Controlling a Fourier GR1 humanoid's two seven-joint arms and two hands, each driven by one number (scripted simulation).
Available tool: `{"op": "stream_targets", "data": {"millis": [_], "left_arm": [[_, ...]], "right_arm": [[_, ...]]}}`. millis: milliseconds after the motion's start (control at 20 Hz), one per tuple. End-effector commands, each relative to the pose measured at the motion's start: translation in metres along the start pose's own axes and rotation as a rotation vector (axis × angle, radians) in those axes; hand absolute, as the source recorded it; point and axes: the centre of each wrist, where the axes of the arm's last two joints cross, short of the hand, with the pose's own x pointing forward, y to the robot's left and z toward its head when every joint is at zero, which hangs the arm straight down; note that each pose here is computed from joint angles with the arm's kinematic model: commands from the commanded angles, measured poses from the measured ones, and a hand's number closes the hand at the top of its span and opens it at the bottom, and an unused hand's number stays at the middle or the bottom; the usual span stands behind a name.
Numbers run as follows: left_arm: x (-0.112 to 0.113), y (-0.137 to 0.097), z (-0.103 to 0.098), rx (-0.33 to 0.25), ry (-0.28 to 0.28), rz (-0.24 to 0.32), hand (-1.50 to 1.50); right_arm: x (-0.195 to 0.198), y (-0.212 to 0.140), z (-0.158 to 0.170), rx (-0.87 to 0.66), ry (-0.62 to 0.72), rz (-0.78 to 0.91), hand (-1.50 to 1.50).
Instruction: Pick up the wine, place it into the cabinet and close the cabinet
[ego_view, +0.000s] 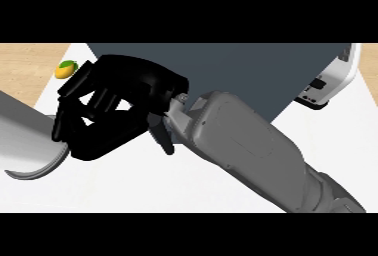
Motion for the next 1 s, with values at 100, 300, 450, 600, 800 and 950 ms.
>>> {"op": "stream_targets", "data": {"millis": [100, 300, 450, 600, 800, 950], "left_arm": [[0.014, 0.012, -0.001, -0.028, -0.059, 0.028, -1.5], [0.023, 0.03, 0.0, 0.011, -0.071, 0.007, -1.5], [0.001, 0.024, 0.014, 0.017, -0.059, 0.014, -1.5], [-0.001, 0.025, 0.012, 0.019, -0.067, 0.017, -1.5], [0.007, 0.022, 0.008, 0.021, -0.081, -0.007, -1.5], [0.007, 0.016, 0.002, 0.001, -0.055, 0.01, -1.5]], "right_arm": [[-0.012, -0.025, -0.02, 0.164, 0.116, -0.052, 1.5], [-0.041, -0.04, -0.02, 0.176, 0.08, -0.139, 1.5], [-0.036, -0.055, -0.024, 0.204, 0.051, -0.173, 1.5], [-0.049, -0.063, -0.023, 0.23, 0.015, -0.21, 1.5], [-0.078, -0.076, -0.018, 0.172, 0.016, -0.248, 1.5], [-0.079, -0.092, -0.011, 0.14, 0.014, -0.273, 1.5]]}}
